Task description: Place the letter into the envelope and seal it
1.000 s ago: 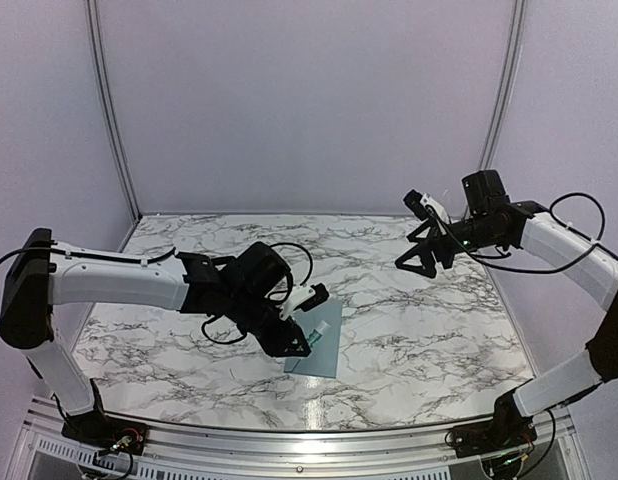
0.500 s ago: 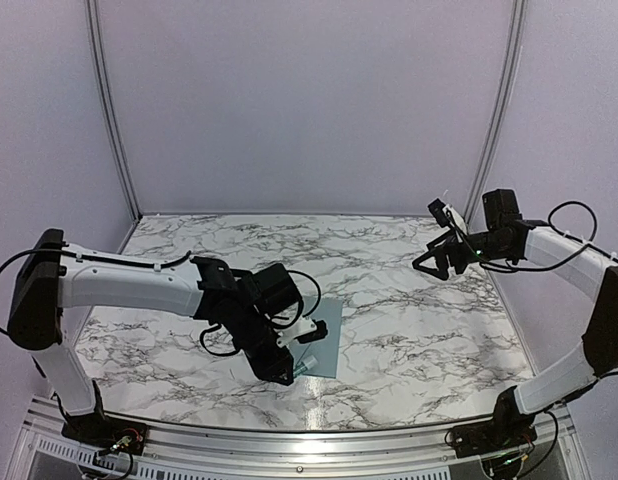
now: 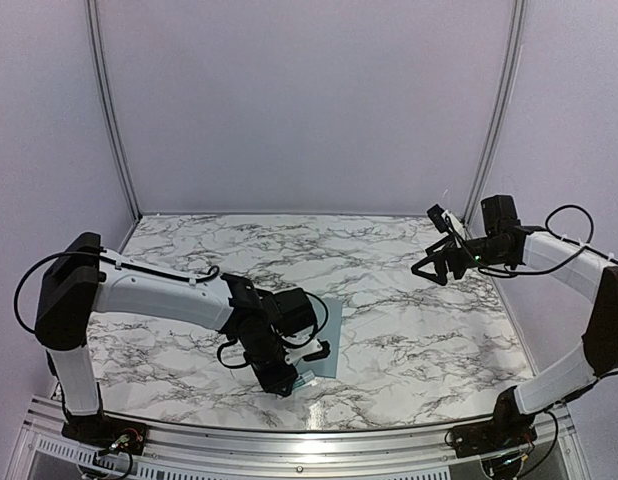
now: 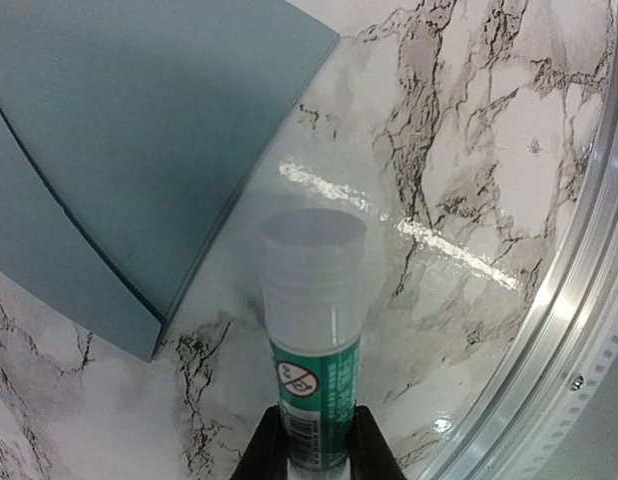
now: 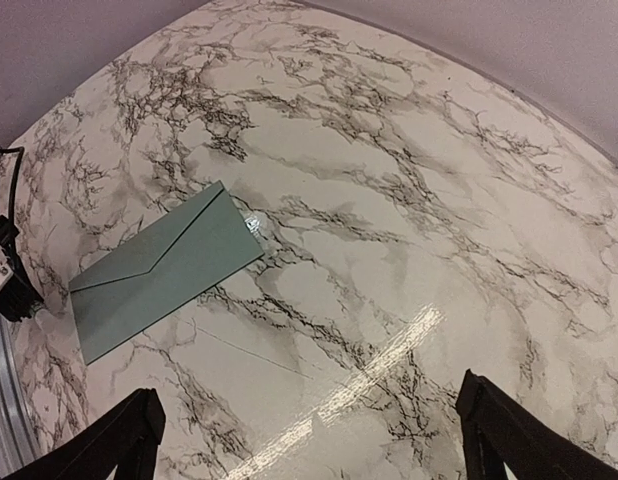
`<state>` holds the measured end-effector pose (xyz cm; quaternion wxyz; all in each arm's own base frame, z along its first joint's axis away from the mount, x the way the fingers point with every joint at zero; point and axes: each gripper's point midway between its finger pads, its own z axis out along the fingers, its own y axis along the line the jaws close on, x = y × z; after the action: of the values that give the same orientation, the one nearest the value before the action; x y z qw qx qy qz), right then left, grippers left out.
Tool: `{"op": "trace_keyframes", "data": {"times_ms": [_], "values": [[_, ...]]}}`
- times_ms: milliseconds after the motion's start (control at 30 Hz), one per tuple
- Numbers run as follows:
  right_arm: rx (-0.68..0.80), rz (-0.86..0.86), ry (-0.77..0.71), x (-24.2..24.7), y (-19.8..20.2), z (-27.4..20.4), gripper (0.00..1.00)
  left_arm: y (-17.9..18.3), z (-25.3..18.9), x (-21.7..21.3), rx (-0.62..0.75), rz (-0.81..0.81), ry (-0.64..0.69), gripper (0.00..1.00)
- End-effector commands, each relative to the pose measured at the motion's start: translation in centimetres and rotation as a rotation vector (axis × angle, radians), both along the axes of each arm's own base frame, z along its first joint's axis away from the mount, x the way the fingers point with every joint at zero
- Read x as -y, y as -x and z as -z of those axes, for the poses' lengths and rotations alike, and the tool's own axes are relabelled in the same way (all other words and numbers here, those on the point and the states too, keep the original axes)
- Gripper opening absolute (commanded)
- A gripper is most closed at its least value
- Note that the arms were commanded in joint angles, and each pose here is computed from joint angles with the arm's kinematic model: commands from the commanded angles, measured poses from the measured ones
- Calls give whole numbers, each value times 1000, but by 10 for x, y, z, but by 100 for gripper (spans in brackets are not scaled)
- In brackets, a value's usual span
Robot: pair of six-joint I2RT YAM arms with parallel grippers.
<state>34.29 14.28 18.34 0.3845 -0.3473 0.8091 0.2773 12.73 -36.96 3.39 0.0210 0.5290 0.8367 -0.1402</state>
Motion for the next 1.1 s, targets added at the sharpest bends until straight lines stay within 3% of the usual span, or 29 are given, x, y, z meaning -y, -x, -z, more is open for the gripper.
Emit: {"op": "trace_keyframes", "data": {"times_ms": [0,300,333,400,433,933,1067], "values": [[35,-1,-16,0,-2,-11,98,-3,8,-1,25,1,-54,13],[21,-13,-29,-2,-1,-8,98,-6,17,-5,78,1,-99,22],[20,-13,-31,-3,-1,-9,99,-5,19,-6,78,4,-104,25],[16,-17,-32,-3,-1,-9,98,-5,21,-7,96,8,-113,43],[15,-18,-33,-3,0,-9,99,-5,22,-7,100,10,-116,45],[5,-36,-48,-6,3,-9,98,-7,18,2,116,10,-75,48],[15,-45,-66,-8,3,-17,99,-16,-6,8,180,14,-26,53]]}}
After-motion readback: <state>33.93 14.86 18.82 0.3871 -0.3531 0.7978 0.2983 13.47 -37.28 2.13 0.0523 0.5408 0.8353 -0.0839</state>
